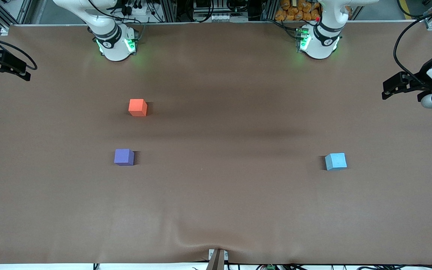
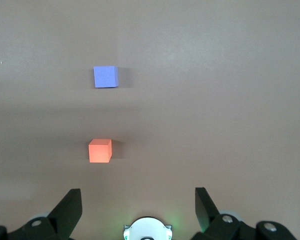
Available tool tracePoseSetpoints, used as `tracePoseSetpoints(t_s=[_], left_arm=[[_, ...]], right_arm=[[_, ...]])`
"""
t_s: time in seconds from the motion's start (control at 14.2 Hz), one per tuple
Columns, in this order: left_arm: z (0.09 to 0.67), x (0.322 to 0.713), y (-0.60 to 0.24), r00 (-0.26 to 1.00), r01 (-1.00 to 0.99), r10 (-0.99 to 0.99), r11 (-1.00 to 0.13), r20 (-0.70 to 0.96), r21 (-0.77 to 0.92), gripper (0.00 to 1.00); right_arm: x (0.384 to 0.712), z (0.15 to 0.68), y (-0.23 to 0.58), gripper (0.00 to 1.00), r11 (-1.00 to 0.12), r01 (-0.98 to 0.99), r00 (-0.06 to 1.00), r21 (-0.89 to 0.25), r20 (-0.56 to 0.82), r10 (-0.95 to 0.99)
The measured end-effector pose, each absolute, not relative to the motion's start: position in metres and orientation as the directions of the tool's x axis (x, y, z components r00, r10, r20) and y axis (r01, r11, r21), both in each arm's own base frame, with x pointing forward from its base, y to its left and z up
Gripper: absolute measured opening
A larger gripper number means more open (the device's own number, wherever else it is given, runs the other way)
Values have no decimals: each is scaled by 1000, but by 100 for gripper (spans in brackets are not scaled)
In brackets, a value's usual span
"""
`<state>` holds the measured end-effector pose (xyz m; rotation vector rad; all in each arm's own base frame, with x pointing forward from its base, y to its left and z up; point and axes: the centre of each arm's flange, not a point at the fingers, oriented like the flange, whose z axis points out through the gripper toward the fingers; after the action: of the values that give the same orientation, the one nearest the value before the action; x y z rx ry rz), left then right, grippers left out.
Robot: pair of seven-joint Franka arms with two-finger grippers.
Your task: Place blue block between orange and purple blocks
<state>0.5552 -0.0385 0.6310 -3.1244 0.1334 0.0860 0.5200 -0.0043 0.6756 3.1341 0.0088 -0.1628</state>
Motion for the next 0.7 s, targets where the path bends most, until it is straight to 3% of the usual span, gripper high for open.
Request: tracePoseSetpoints(t_s=[0.7], left_arm=[[629,555,-38,998,-21,-20,-1000,-57,-14,100]], right_arm=[[520,675,-10,100,-1000,-5,994,3,-107,-5]])
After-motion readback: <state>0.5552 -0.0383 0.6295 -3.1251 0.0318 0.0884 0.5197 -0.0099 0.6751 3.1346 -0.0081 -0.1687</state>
